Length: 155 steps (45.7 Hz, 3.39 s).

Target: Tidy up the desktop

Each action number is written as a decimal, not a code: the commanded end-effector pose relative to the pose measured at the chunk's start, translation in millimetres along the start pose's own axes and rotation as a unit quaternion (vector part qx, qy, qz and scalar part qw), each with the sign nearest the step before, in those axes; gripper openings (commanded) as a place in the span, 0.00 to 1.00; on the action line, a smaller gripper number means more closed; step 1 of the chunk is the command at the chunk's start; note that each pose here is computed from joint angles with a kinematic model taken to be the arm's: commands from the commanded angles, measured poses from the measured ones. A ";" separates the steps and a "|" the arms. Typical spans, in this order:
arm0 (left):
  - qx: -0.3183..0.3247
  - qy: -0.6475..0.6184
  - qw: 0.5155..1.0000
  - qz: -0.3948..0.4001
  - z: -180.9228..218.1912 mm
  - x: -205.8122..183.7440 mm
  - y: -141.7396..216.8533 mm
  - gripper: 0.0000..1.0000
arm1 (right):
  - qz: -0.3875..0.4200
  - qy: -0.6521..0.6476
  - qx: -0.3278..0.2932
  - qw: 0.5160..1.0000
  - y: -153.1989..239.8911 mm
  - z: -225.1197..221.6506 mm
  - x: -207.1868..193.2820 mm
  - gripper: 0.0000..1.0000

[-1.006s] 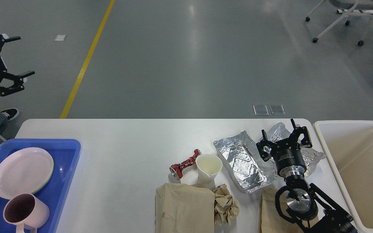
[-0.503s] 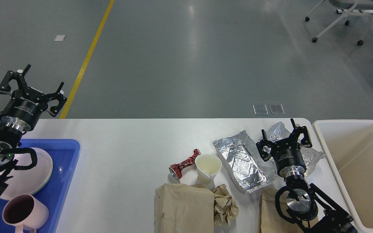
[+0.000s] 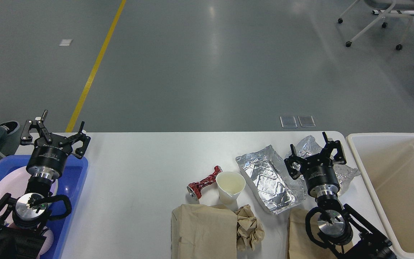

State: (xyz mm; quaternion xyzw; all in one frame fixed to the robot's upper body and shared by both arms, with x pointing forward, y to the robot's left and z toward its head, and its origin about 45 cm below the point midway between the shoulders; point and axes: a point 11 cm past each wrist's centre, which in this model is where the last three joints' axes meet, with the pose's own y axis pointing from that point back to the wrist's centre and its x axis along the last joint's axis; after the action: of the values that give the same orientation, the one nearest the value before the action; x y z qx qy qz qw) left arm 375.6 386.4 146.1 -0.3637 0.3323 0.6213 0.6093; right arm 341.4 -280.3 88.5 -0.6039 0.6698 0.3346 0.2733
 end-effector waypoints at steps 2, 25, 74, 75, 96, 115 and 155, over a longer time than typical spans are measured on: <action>-0.008 0.003 1.000 0.003 4.8 1.4 0.8 0.96 | 0.000 0.000 0.000 1.000 -0.1 0.0 -0.3 1.00; -0.010 -0.005 0.999 -0.030 17.0 -17.1 -12.5 0.96 | 0.001 0.000 0.000 1.000 0.0 0.0 0.2 1.00; 0.000 0.050 0.999 0.005 -33.2 3.0 -1.7 0.96 | 0.000 0.000 0.000 1.000 0.0 0.0 0.0 1.00; -0.001 0.051 0.999 0.004 -34.3 3.4 -1.5 0.96 | 0.000 0.000 0.000 1.000 0.0 0.0 0.0 1.00; -0.050 0.083 0.995 -0.001 -25.3 6.7 0.7 0.96 | 0.001 0.001 0.000 1.000 0.0 -0.5 0.5 1.00; -0.045 0.099 0.994 -0.008 -29.2 7.1 3.6 0.96 | 0.000 0.000 0.000 1.000 0.0 0.0 0.0 1.00; -0.049 0.101 0.994 -0.007 -29.3 8.2 4.8 0.96 | 0.000 0.001 0.000 1.000 0.1 -0.1 0.3 1.00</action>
State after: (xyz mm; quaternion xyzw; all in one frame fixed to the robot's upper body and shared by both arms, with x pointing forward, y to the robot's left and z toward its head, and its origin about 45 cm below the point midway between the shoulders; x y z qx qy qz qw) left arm 372.2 365.4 123.7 -0.4560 0.3585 0.5931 0.5583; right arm 341.3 -280.4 88.4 -0.6054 0.6697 0.3335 0.2717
